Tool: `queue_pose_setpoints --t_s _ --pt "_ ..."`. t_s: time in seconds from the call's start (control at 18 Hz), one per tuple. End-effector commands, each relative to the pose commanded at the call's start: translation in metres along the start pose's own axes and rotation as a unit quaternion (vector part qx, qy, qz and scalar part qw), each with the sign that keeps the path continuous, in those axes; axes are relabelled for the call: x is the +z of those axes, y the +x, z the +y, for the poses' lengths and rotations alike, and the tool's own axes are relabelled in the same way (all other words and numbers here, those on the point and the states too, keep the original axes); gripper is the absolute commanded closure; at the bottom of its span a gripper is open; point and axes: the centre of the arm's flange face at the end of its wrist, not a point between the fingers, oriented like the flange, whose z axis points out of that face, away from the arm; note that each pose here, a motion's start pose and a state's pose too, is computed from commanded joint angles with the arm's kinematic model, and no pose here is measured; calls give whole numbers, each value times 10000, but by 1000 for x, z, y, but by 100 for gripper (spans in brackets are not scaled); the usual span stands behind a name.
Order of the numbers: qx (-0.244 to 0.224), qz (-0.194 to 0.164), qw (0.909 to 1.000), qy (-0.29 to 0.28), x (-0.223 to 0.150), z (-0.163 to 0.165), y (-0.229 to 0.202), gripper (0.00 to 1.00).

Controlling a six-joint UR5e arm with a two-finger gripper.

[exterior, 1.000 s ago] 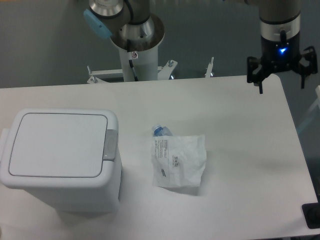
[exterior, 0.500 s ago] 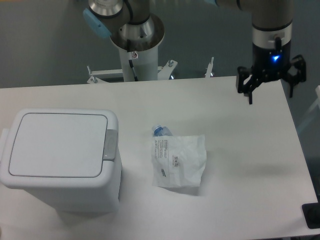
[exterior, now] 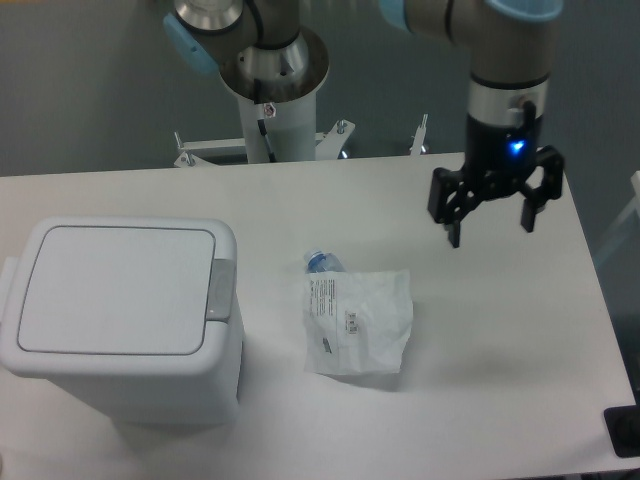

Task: Open the trash can
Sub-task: 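Move the open gripper across the table toward the white trash can, then lower the gripper over the grey button on the trash can lid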

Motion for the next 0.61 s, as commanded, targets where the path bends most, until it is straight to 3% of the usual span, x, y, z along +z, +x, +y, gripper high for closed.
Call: queue_pose_setpoints --t_s 0.17,0.61 --pt "-385 113 9992 47 -4 -2 29 0" --pt "-921 477 9942 266 -25 -12 41 0"
